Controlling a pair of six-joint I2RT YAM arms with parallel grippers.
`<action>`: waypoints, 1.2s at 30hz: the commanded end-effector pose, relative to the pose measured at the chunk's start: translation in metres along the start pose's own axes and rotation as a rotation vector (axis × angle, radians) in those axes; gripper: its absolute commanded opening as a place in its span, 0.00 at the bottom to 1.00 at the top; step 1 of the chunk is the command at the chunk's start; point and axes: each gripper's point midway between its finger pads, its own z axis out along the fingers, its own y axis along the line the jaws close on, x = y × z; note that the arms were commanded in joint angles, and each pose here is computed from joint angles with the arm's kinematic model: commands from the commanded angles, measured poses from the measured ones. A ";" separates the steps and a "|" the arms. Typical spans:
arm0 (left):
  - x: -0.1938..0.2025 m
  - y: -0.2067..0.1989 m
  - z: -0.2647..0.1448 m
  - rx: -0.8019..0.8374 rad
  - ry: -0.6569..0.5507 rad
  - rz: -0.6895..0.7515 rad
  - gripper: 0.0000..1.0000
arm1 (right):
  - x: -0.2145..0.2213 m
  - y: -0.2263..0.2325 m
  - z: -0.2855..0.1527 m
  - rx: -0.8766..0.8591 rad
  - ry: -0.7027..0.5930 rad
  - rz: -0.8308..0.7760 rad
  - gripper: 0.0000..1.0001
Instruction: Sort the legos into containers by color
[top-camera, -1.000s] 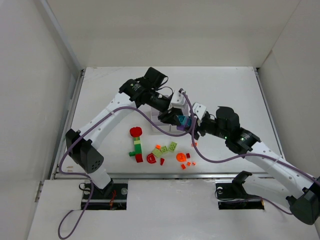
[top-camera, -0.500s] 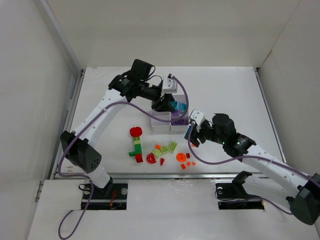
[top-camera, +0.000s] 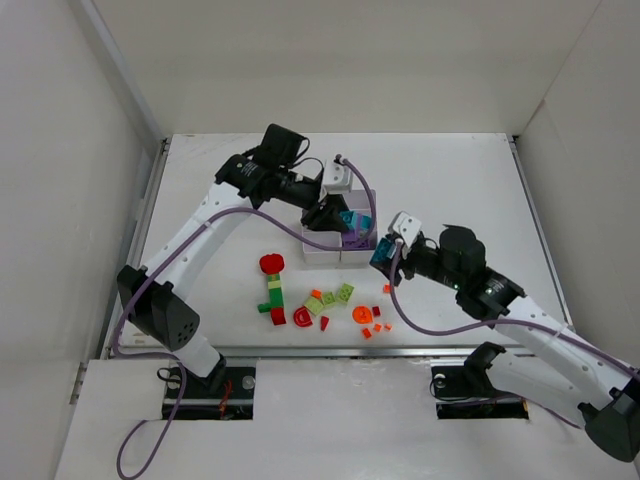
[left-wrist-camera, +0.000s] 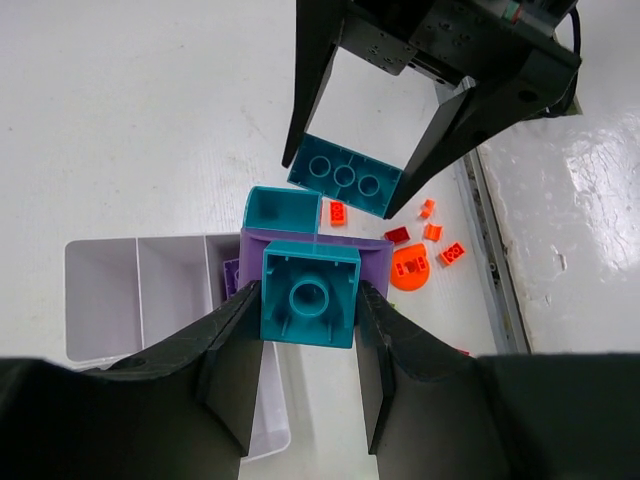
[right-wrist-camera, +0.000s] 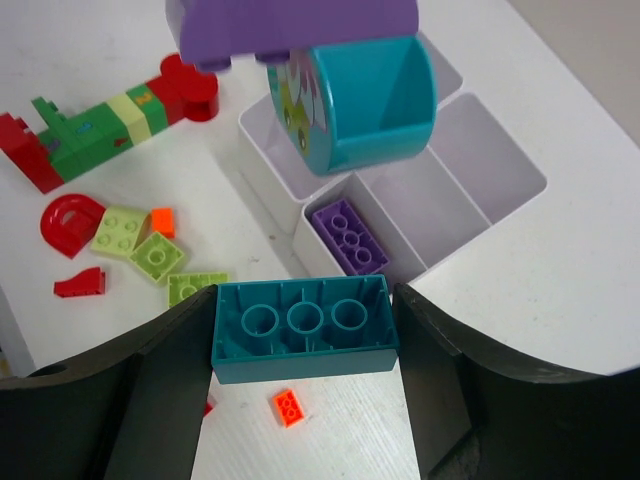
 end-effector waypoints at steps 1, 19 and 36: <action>-0.012 -0.012 -0.013 0.004 -0.037 0.023 0.00 | -0.055 -0.007 -0.006 0.006 -0.160 -0.055 0.00; 0.015 0.035 -0.097 -0.650 -0.090 -0.193 0.00 | -0.039 -0.010 0.138 -0.020 0.065 0.648 0.00; 0.017 0.033 -0.115 -0.764 -0.111 -0.159 0.00 | 0.008 0.011 0.182 -0.007 0.276 0.664 0.27</action>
